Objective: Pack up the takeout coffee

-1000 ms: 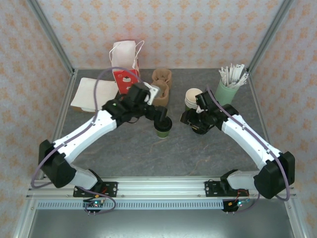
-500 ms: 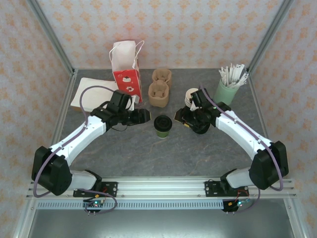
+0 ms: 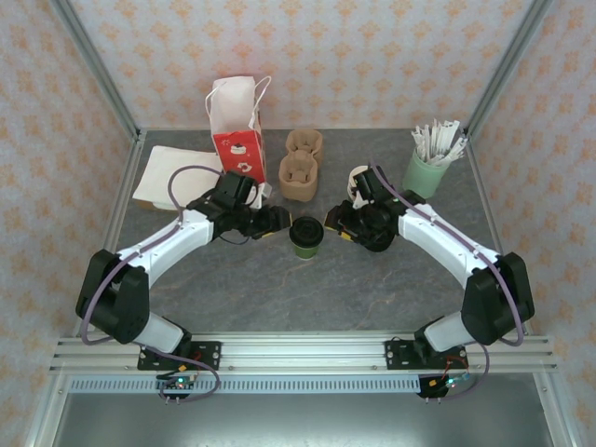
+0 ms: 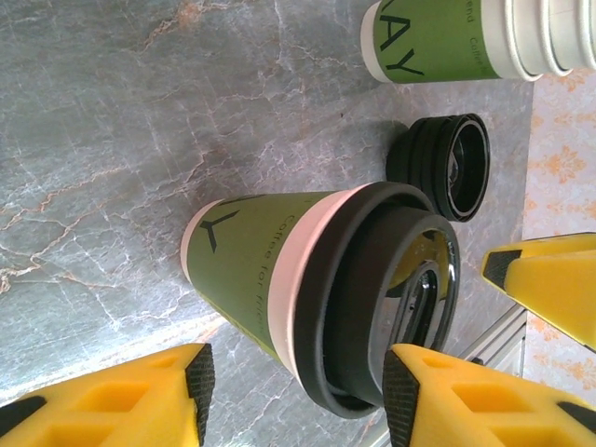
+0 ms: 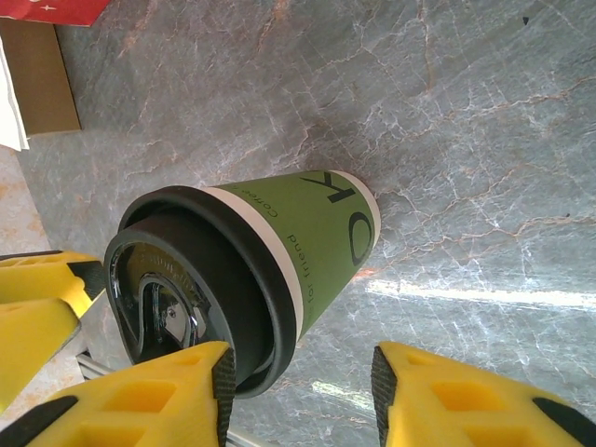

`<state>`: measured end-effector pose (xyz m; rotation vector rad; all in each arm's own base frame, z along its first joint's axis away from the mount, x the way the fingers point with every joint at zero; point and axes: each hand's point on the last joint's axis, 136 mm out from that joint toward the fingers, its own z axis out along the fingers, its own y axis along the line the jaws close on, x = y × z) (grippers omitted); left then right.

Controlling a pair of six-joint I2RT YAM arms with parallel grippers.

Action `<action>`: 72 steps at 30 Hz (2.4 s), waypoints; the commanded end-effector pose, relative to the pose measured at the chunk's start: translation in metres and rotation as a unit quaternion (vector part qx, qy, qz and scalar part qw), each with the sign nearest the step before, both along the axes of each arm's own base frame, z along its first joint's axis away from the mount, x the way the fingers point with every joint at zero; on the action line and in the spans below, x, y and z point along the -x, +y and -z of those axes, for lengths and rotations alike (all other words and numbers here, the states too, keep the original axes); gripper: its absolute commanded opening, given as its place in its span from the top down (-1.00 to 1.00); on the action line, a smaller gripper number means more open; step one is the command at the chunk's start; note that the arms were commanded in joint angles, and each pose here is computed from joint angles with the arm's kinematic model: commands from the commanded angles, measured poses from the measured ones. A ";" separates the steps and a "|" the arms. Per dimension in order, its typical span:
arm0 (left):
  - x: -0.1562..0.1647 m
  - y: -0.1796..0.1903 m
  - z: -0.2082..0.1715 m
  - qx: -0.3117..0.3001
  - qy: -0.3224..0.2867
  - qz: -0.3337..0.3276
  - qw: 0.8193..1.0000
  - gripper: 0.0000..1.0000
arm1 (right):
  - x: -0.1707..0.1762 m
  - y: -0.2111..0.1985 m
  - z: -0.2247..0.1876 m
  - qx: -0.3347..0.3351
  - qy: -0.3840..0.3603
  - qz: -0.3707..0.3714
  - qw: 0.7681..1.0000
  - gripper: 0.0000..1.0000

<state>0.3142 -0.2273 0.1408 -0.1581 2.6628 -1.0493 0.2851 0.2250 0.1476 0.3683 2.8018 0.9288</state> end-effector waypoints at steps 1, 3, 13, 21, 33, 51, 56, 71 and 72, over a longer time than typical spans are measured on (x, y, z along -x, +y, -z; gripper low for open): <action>-0.010 -0.005 -0.005 0.011 -0.009 0.004 1.000 -0.04 | 0.001 0.002 0.004 -0.002 0.004 -0.001 1.000 0.11; -0.010 -0.005 -0.002 0.012 -0.006 0.004 1.000 -0.04 | 0.001 0.002 0.006 -0.001 0.007 -0.001 1.000 0.12; -0.010 -0.008 0.002 0.016 -0.004 0.009 1.000 -0.01 | 0.001 0.004 0.009 -0.001 0.012 -0.004 1.000 0.18; -0.008 -0.002 0.013 -0.008 0.004 0.009 1.000 0.07 | 0.001 0.006 0.013 -0.002 0.018 -0.007 1.000 0.22; -0.006 0.001 0.021 -0.020 0.010 0.012 1.000 0.20 | -0.002 0.012 0.017 -0.003 0.022 -0.014 1.000 0.27; -0.006 0.000 0.019 -0.019 0.006 0.016 1.000 0.18 | -0.009 0.016 0.003 -0.010 -0.008 -0.008 1.000 0.29; -0.006 0.000 0.020 -0.020 0.007 0.016 1.000 0.18 | -0.011 0.016 -0.002 -0.017 -0.018 -0.008 1.000 0.29; -0.005 -0.004 0.023 -0.024 0.008 0.022 0.999 0.19 | -0.008 0.022 0.011 -0.029 0.004 -0.011 1.000 0.35; -0.004 -0.004 0.024 -0.025 0.009 0.022 0.999 0.19 | -0.008 0.023 0.011 -0.031 0.005 -0.011 0.999 0.35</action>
